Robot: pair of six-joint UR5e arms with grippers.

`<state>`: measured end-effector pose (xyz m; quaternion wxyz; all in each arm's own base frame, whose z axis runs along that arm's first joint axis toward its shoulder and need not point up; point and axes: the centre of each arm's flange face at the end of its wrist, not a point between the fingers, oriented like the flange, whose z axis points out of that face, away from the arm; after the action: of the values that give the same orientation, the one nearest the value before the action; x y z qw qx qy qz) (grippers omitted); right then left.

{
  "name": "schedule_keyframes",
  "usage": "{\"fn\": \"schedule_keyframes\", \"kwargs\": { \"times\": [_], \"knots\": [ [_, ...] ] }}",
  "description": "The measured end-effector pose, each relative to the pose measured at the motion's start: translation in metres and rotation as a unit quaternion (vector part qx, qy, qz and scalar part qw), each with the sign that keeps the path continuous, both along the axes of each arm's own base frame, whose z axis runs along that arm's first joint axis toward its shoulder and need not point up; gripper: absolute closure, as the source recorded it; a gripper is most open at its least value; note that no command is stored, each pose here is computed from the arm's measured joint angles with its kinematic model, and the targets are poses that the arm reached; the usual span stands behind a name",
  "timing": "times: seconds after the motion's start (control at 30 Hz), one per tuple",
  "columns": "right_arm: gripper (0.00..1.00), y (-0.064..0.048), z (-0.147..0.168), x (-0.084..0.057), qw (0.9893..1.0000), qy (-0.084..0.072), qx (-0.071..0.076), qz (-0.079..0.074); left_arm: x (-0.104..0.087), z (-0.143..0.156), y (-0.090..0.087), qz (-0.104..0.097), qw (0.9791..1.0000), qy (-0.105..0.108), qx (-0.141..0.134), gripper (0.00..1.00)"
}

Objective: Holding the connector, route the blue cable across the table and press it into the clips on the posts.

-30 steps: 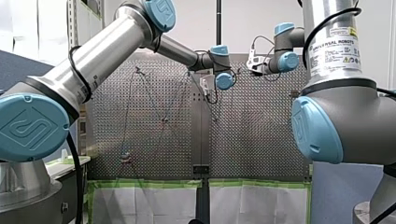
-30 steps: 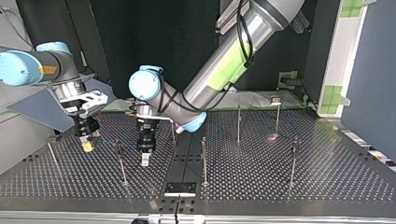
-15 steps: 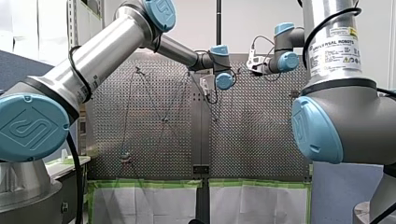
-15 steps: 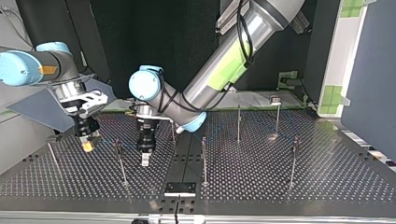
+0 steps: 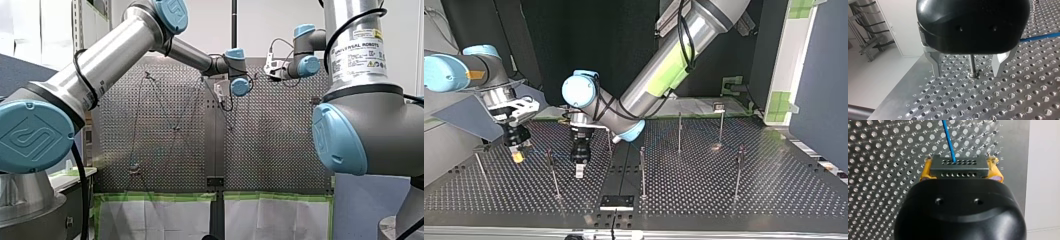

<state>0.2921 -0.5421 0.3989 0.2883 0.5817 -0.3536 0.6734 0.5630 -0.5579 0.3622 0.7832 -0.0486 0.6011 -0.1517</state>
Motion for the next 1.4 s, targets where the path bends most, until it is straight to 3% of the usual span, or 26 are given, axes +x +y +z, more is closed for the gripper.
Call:
{"fn": "schedule_keyframes", "kwargs": {
  "times": [0.93, 1.13, 1.4],
  "knots": [
    [1.00, 0.000, 0.000, 0.000, 1.0000, 0.000, 0.000, 0.000, 0.000, 0.000, 0.000, 0.000, 1.0000, 0.001, 0.001, 0.00],
    [1.00, 0.000, 0.000, 0.000, 1.0000, 0.000, 0.000, 0.000, -0.005, -0.028, -0.009, -0.003, 0.9994, 0.027, 0.021, 0.00],
    [1.00, 0.000, 0.000, 0.000, 1.0000, 0.000, 0.000, 0.001, -0.007, -0.063, -0.010, -0.004, 0.9962, 0.067, 0.054, 0.00]
  ]
}}
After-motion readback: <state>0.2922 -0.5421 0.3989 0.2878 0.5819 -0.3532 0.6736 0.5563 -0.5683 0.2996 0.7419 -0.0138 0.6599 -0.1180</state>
